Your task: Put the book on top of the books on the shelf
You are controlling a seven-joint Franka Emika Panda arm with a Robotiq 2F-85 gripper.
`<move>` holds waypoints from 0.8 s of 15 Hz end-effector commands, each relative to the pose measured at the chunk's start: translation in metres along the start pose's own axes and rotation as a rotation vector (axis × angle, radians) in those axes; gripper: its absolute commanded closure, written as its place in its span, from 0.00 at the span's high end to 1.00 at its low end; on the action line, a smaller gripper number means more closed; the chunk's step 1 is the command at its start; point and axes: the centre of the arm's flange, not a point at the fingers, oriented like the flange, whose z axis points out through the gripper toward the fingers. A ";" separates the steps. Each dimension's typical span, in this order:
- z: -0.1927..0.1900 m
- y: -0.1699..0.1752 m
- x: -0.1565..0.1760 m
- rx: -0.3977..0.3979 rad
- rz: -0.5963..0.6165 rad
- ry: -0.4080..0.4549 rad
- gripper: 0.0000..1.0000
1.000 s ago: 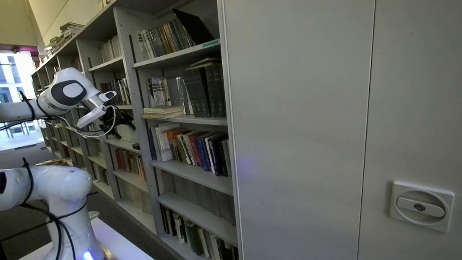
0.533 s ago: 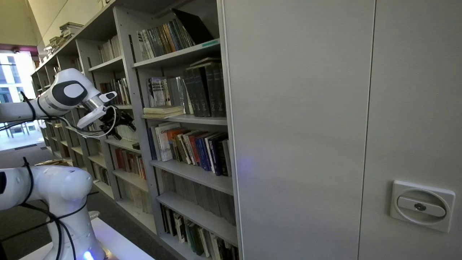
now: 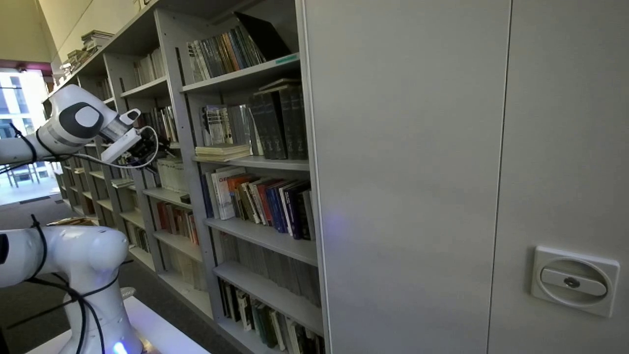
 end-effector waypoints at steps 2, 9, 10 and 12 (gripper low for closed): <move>-0.037 -0.023 0.025 -0.005 -0.177 0.172 1.00; -0.038 -0.032 0.024 0.002 -0.178 0.175 1.00; -0.038 -0.032 0.024 0.003 -0.178 0.174 1.00; -0.038 -0.032 0.024 0.003 -0.178 0.174 1.00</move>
